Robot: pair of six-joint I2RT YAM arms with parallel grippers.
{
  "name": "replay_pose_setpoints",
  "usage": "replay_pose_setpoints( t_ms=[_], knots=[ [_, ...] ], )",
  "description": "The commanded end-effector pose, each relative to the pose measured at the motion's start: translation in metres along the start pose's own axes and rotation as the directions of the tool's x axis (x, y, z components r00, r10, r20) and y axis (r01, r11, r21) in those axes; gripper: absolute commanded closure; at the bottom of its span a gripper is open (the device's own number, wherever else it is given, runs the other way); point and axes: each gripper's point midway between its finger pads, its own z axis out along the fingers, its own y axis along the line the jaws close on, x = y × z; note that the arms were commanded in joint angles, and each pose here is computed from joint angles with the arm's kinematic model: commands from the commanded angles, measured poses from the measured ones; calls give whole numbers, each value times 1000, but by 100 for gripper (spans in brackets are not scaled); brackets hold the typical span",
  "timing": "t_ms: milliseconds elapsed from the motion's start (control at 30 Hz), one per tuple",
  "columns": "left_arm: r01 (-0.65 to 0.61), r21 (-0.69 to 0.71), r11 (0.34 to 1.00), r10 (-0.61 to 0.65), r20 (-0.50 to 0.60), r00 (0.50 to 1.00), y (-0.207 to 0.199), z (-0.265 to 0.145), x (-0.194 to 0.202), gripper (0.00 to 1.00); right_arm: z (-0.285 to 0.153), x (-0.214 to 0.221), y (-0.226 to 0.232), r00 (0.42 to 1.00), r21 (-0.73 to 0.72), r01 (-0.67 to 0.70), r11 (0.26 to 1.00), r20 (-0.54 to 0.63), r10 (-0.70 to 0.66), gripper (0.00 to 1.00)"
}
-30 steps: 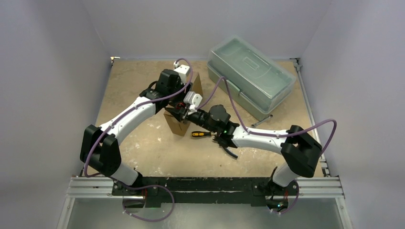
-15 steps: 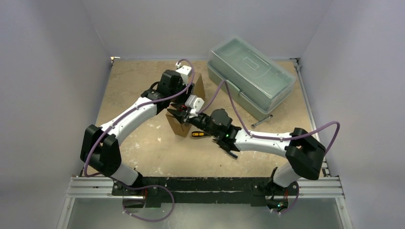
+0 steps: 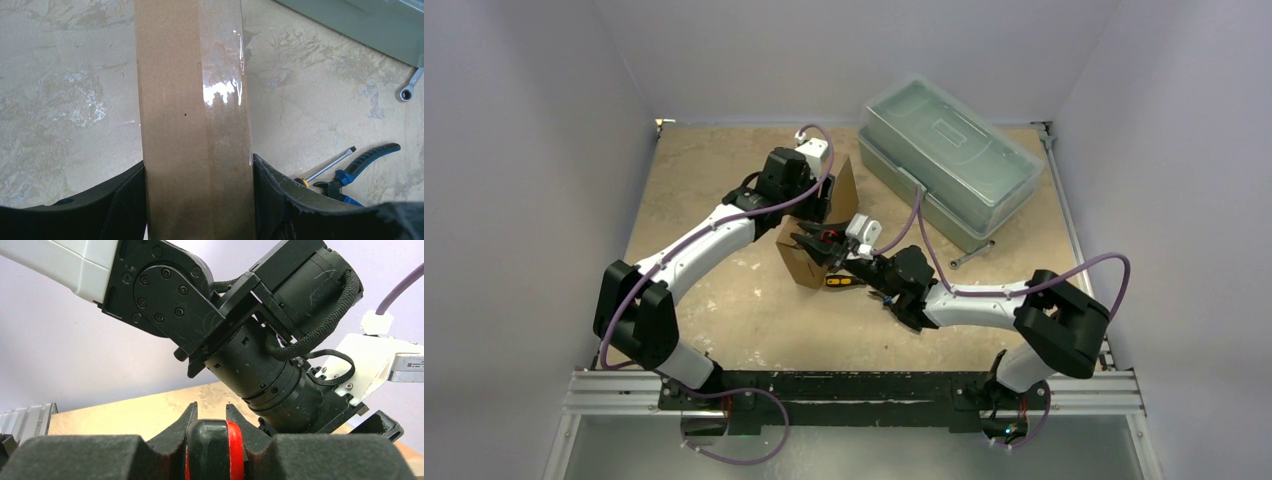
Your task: Unpack the express box
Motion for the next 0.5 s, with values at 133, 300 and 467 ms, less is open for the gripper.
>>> replay_pose_setpoints(
  t_ms=[133, 300, 467],
  knots=[
    [-57, -35, 998, 56, -21, 998, 17, 0, 0, 56, -13, 8, -7, 996, 1, 19, 1000, 85, -19, 100],
    [-60, -36, 998, 59, -21, 998, 17, -1, 0, 56, -19, 8, -8, 988, -41, -11, 999, 151, 17, 100],
    [-59, -29, 998, 58, -19, 998, 16, -1, -1, 57, -21, 14, -5, 989, -67, -24, 997, 144, 33, 100]
  ],
)
